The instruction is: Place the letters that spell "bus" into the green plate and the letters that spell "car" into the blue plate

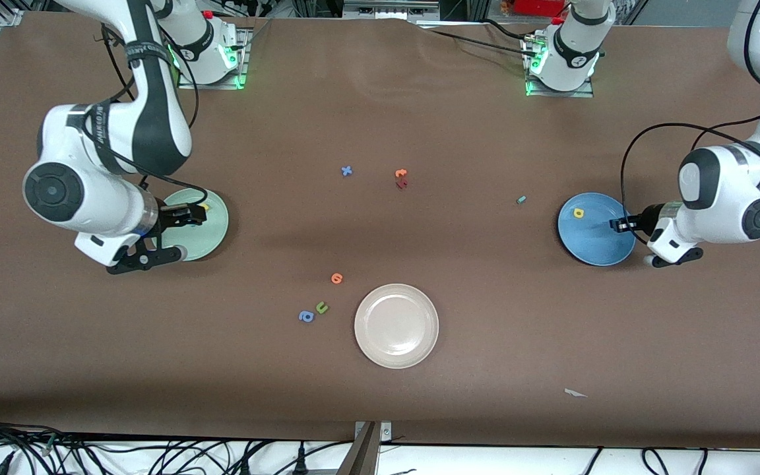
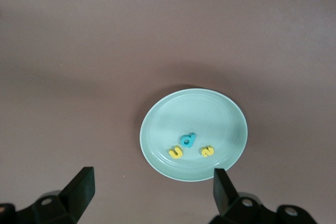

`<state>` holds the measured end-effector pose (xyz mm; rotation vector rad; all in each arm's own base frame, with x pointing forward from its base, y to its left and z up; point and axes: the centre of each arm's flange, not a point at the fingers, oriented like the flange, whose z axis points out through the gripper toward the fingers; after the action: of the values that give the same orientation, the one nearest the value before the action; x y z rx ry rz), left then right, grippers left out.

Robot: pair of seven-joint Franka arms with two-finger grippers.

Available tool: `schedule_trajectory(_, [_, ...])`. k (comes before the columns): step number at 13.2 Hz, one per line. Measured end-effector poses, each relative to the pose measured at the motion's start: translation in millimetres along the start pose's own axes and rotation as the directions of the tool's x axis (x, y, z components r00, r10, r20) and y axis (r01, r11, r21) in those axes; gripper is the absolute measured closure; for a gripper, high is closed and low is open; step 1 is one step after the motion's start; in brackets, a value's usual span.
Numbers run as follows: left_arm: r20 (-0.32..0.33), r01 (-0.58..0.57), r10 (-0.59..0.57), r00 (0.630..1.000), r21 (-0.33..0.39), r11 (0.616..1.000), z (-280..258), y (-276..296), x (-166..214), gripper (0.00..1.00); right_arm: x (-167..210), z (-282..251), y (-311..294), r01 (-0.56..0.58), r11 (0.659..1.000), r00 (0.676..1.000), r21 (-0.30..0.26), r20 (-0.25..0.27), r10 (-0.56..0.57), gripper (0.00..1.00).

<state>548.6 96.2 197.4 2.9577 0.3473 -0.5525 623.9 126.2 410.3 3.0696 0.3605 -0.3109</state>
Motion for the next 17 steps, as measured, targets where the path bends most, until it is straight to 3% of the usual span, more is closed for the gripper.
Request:
schedule_trajectory(3, [0.013, -0.002, 0.003, 1.0, -0.002, 1.0, 9.2, 1.3, 1.6, 0.68, -15.5, -31.0, 8.3, -0.01, 1.0, 1.0, 0.013, -0.02, 0.01, 0.0])
schedule_trajectory(4, [0.007, -0.003, 0.003, 1.0, -0.002, 1.0, 6.8, 1.6, 2.5, 0.62, -21.2, -38.5, 7.6, -0.014, 1.0, 1.0, 0.004, -0.017, 0.014, 0.0])
schedule_trajectory(8, [-0.053, -0.017, 0.017, 0.998, 0.004, 1.0, -30.2, 20.5, 0.3, 0.22, -37.6, -57.0, 21.1, -0.082, 0.996, 0.996, 0.021, -0.029, 0.082, 0.0])
schedule_trajectory(10, [-0.062, -0.009, 0.009, 0.998, 0.006, 1.0, -43.8, 61.4, -10.3, 0.02, -54.4, -82.6, 57.6, -0.133, 0.99, 0.988, 0.046, -0.075, 0.137, 0.0])
schedule_trajectory(12, [-0.062, 0.009, -0.009, 0.998, 0.006, 1.0, -45.1, 108.9, -23.1, 0.02, -88.2, -127.6, 98.4, -0.197, 0.978, 0.966, 0.066, -0.156, 0.205, 0.0])
schedule_trajectory(14, [-0.044, 0.038, -0.038, 0.998, 0.007, 0.999, -34.2, 145.2, -37.4, 0.07, -119.8, -161.4, 121.8, -0.232, 0.971, 0.947, 0.05, -0.215, 0.238, 0.0])
schedule_trajectory(17, [-0.057, 0.059, -0.059, 0.997, -0.004, 0.998, -10.5, 191.6, -60.7, 0.08, -145.6, -183.4, 111.2, -0.223, 0.974, 0.945, 0.037, -0.236, 0.225, 0.0])
